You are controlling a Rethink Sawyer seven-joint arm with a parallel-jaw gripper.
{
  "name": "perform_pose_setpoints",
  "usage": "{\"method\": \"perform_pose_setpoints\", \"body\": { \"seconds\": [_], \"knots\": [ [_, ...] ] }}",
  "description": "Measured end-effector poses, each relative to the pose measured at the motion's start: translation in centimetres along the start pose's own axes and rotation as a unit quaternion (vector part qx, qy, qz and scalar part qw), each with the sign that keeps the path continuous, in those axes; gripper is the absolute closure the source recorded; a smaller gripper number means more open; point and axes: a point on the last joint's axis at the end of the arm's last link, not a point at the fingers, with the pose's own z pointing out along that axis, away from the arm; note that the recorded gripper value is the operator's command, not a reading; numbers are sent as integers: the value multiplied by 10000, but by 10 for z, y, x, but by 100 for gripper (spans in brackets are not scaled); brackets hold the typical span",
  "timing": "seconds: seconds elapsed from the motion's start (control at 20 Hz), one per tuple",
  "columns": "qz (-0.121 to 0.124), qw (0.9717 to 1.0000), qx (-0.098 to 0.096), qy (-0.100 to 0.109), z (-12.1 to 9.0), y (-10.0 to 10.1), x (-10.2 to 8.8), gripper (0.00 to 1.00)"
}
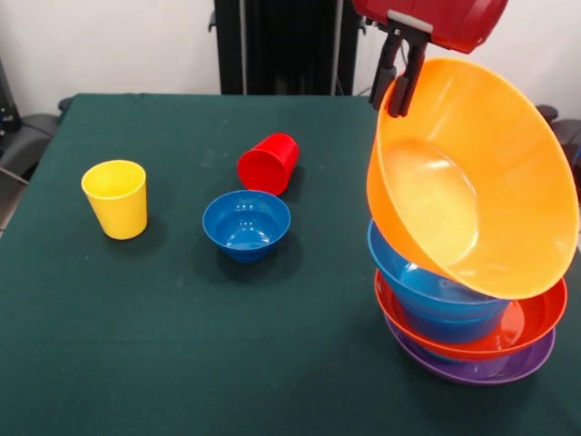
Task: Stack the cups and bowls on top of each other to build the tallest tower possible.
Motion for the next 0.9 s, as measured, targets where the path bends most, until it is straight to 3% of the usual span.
{"method": "perform_pose_setpoints", "body": {
  "seconds": [0.45,0.9],
  "knots": [
    [-23,10000,91,-10,5,4,7,100],
    [78,9998,144,-93,6,-8,-10,100]
  ]
}}
